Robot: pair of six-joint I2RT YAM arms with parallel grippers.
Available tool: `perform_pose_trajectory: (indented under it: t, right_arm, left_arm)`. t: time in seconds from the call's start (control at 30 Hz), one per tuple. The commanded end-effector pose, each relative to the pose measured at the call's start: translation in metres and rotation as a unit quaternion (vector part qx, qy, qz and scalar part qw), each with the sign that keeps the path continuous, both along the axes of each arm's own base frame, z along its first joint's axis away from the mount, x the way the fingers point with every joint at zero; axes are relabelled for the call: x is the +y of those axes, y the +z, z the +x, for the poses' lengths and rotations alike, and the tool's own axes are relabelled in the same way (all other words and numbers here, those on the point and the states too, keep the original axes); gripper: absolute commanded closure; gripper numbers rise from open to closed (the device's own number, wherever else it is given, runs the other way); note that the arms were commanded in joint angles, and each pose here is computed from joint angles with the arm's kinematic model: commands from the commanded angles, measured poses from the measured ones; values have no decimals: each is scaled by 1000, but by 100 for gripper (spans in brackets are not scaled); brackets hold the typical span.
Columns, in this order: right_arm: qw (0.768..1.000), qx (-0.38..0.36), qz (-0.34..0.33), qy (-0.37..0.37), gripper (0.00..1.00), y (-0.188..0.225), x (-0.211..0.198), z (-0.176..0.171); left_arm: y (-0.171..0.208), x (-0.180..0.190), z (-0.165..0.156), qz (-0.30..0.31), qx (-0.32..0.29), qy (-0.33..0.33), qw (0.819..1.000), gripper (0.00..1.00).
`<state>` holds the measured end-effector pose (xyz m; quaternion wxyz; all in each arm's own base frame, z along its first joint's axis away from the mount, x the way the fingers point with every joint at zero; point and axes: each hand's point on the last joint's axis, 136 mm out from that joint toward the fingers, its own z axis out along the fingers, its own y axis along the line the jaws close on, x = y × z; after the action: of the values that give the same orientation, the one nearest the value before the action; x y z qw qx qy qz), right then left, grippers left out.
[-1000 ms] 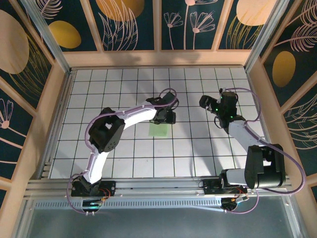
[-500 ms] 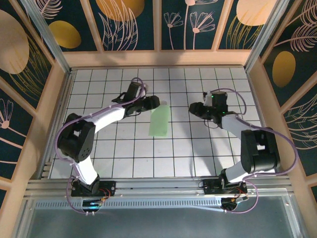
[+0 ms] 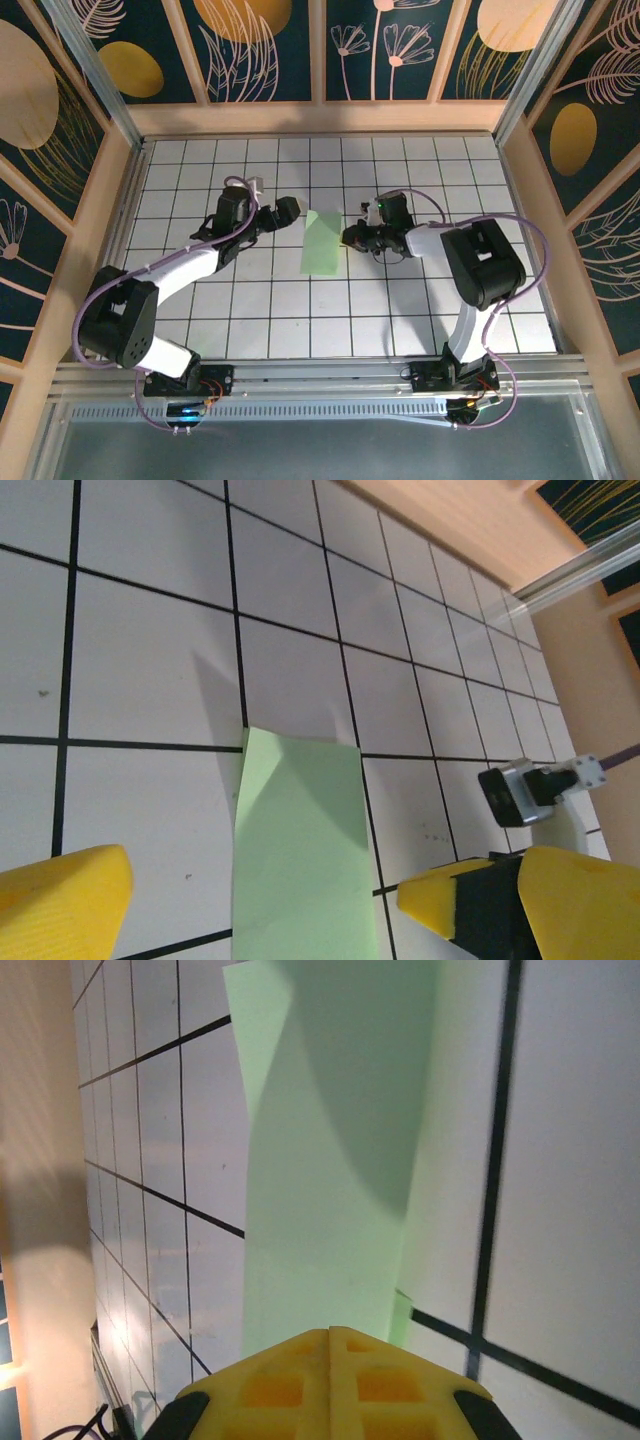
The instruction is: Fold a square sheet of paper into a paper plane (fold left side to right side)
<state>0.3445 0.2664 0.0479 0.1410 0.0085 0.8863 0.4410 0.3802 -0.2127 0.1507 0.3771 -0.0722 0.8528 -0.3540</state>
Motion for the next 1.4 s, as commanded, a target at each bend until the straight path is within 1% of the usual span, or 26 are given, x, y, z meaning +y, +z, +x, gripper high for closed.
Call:
perform_pose_trajectory:
  t: [0.0, 0.17, 0.23, 0.3, 0.4, 0.47, 0.53, 0.63, 0.8, 0.97, 1.07, 1.13, 1.2, 1.27, 1.37]
  right_arm:
    - [1000, -13, 8, 2, 100, 3, 12, 11]
    - [1000, -5, -2, 4, 100, -9, 15, 16]
    - [1000, -2, -10, 3, 100, -13, 14, 17]
    - [1000, 3, -21, 1, 100, -20, 11, 17]
    - [999, 14, -39, 6, 100, -31, 9, 15]
    - [997, 22, -69, 7, 100, -42, 3, 15]
    - [995, 24, -97, 9, 100, -49, -3, 15]
    - [991, 23, -133, 17, 100, -58, -11, 16]
    - [987, 10, -157, 22, 100, -60, -14, 25]
    - [986, 5, -166, 24, 100, -59, -14, 28]
    - [986, 4, -163, 25, 100, -59, -13, 28]
    - [987, 2, -157, 27, 100, -58, -11, 28]
    - [987, 1, -157, 27, 100, -57, -11, 29]
    - [987, -1, -157, 25, 100, -56, -11, 30]
    - [987, -2, -157, 26, 100, -55, -11, 30]
  left_arm:
    - [17, 6, 3, -6, -43, 8, 999, 1]
    - [4, 5, -3, -10, -28, -1, 1000, 1]
    - [0, 1, -6, -11, -22, -15, 1000, 2]
    - [-5, -4, -7, -11, -12, -32, 999, 9]
    - [-18, -11, -9, -8, 15, -52, 998, 25]
    - [-29, -16, -10, -6, 37, -67, 997, 38]
    - [-40, -20, -13, -6, 58, -78, 995, 48]
    - [-55, -25, -16, -13, 86, -93, 992, 57]
    - [-91, -36, -24, -7, 162, -123, 979, 66]
    - [-106, -40, -25, 2, 187, -127, 974, 66]
    - [-110, -45, -23, 5, 193, -134, 972, 65]
    - [-113, -49, -22, 9, 198, -140, 970, 62]
    - [-121, -51, -26, 16, 208, -145, 967, 61]
    - [-115, -56, -17, 19, 197, -146, 969, 61]
    - [-121, -53, -14, 38, 199, -135, 970, 61]
